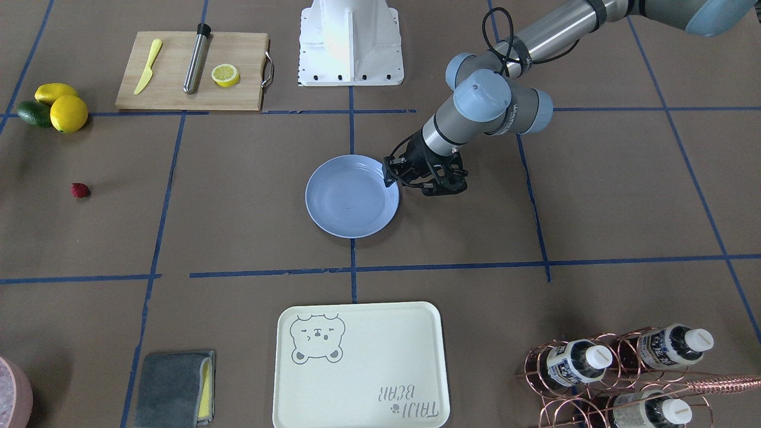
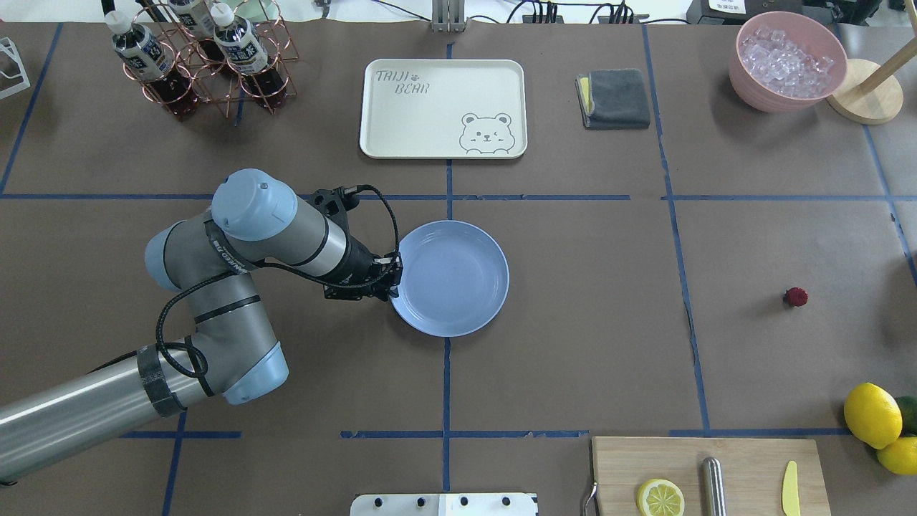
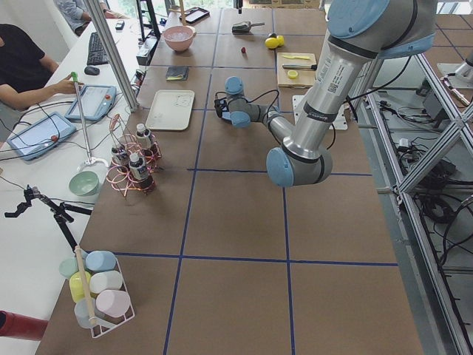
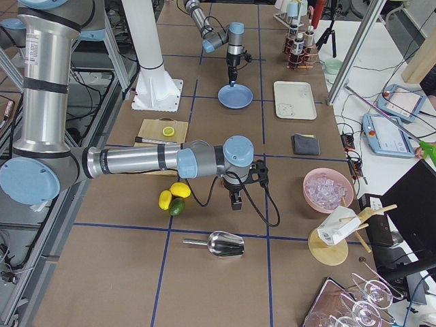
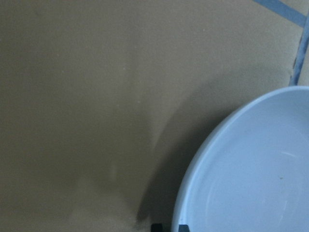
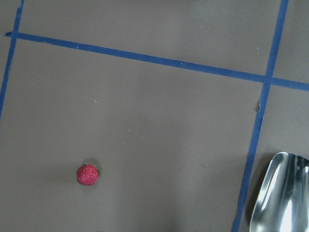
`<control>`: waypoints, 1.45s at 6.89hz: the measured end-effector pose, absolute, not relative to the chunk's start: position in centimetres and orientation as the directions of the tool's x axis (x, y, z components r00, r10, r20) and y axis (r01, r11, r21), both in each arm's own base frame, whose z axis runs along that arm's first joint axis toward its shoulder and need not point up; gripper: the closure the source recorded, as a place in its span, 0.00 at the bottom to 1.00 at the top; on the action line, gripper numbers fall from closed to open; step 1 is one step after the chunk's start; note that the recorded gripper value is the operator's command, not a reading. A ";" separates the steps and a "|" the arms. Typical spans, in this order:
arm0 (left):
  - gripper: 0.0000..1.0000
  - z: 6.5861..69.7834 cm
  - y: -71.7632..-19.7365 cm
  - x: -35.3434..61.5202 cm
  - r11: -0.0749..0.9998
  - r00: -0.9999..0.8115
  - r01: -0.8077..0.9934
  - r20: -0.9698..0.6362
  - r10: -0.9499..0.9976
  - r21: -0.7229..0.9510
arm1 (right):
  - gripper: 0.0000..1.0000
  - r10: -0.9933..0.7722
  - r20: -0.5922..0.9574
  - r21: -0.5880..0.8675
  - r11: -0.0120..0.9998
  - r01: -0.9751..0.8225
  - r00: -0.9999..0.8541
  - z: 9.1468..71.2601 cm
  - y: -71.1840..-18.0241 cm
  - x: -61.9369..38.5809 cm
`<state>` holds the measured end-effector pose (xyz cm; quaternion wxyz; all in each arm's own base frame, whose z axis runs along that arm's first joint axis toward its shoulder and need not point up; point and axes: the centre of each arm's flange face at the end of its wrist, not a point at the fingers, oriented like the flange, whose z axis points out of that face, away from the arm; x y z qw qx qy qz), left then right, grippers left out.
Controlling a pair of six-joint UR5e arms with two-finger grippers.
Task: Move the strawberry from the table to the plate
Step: 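Slide the plate to table center with left gripper while right gripper grasps strawberry, then lift the red strawberry with the right gripper while the left arm withdraws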
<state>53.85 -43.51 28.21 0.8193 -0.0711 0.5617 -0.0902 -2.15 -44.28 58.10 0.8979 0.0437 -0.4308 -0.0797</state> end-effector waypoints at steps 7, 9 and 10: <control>0.51 30.6 -47.1 39.3 0.986 0.320 0.130 -0.936 -0.145 -0.108 | 0.04 -0.039 0.742 0.094 0.994 -0.047 0.669 60.3 -39.7 -22.0; 0.51 31.0 -47.3 38.4 0.986 0.323 0.137 -0.936 -0.139 -0.100 | 0.08 -0.034 0.733 0.085 0.995 -0.042 0.679 61.0 -39.3 -23.2; 0.51 31.0 -47.3 38.4 0.986 0.324 0.136 -0.936 -0.139 -0.099 | 0.16 -0.036 0.729 0.085 0.996 -0.039 0.683 61.2 -39.3 -23.7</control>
